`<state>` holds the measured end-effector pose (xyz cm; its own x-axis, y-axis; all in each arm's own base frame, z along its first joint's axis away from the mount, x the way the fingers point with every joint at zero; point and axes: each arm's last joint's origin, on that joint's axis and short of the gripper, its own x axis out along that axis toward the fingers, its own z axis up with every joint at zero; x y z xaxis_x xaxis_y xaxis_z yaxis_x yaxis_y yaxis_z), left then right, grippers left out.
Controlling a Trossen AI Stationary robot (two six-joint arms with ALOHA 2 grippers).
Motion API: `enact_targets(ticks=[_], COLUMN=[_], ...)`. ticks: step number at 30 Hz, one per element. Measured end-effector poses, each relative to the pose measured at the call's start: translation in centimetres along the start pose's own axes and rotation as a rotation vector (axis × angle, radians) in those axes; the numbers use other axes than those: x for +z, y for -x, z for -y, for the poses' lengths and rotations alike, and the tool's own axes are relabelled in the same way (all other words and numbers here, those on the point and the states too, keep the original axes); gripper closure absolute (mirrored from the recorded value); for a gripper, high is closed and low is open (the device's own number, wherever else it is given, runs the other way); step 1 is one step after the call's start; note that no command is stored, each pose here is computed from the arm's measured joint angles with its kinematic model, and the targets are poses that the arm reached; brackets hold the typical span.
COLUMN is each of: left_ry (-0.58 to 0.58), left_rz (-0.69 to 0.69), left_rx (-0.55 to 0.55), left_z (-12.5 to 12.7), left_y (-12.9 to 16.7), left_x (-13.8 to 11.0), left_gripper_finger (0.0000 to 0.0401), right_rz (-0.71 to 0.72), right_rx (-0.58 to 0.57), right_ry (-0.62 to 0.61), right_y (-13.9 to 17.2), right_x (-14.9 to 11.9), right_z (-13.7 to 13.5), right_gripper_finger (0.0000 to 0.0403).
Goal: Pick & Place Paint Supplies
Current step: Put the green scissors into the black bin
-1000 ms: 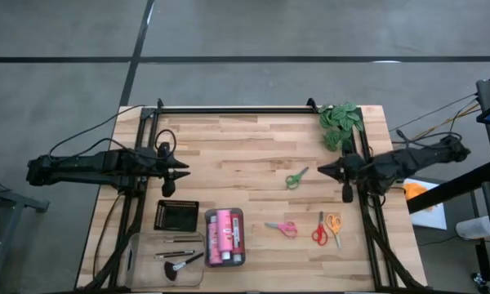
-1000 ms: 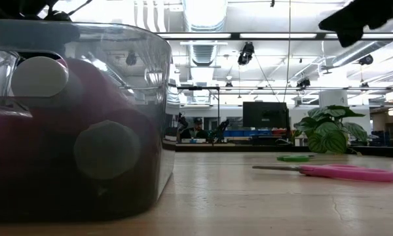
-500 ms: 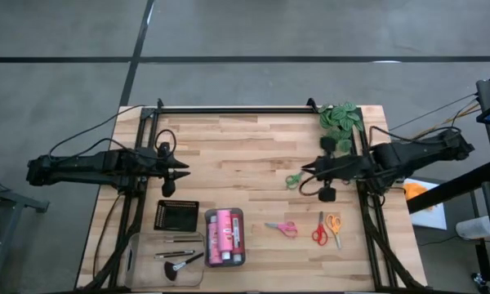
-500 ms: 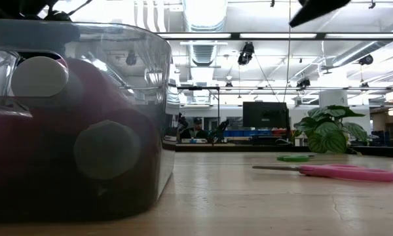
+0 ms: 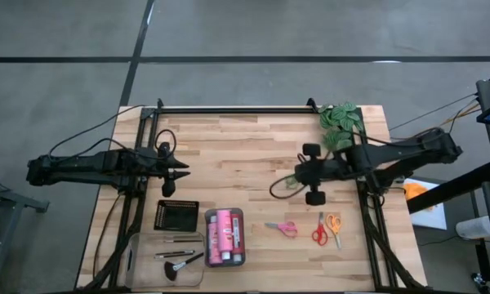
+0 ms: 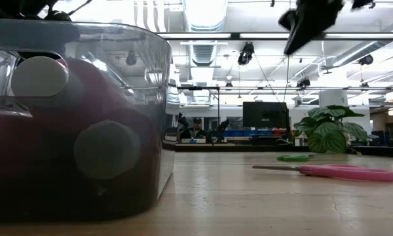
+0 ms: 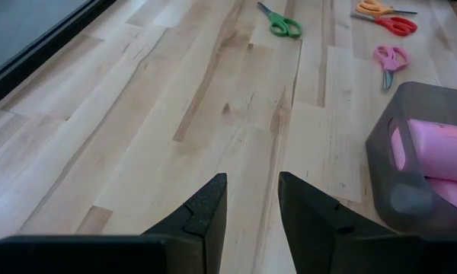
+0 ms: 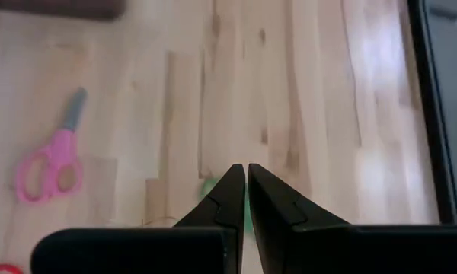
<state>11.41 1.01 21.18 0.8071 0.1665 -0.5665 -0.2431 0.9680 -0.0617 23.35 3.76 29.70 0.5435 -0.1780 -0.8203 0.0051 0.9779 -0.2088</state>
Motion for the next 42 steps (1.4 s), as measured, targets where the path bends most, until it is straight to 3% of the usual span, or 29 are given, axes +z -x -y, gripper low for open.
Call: enact_targets(ticks=[3,9,13,20,25,31,42], left_ry=[0.0,0.0,0.0,0.0,0.0,0.0,0.0], left_rz=[-0.001,0.0,-0.001,0.0,-0.001,0.0,0.0], left_rx=[0.0,0.0,0.0,0.0,0.0,0.0,0.0], left_z=[0.0,0.0,0.0,0.0,0.0,0.0,0.0], left_y=[0.0,0.0,0.0,0.0,0.0,0.0,0.0], left_x=[0.0,0.0,0.0,0.0,0.0,0.0,0.0], left_gripper_finger=[0.0278,0.0278,0.0278,0.0278,0.0279,0.0279,0.0279], right_rz=[-0.046,-0.107,-0.133,-0.164,-0.197,-0.249,-0.361], right_rx=[0.018,0.161,0.179,0.175,0.169,0.188,0.21], right_ry=[-0.004,0.143,0.21,0.178,0.104,0.202,0.232], right_y=[-1.8,-5.6,-7.7,-9.6,-10.6,-12.1,-14.9], right_x=[-0.7,-2.8,-4.0,-5.0,-5.2,-5.6,-6.5], right_z=[0.6,0.8,0.5,0.5,0.7,0.4,-0.2], right_gripper_finger=[0.0388,0.0387,0.0387,0.0385,0.0337,0.0275,0.0268])
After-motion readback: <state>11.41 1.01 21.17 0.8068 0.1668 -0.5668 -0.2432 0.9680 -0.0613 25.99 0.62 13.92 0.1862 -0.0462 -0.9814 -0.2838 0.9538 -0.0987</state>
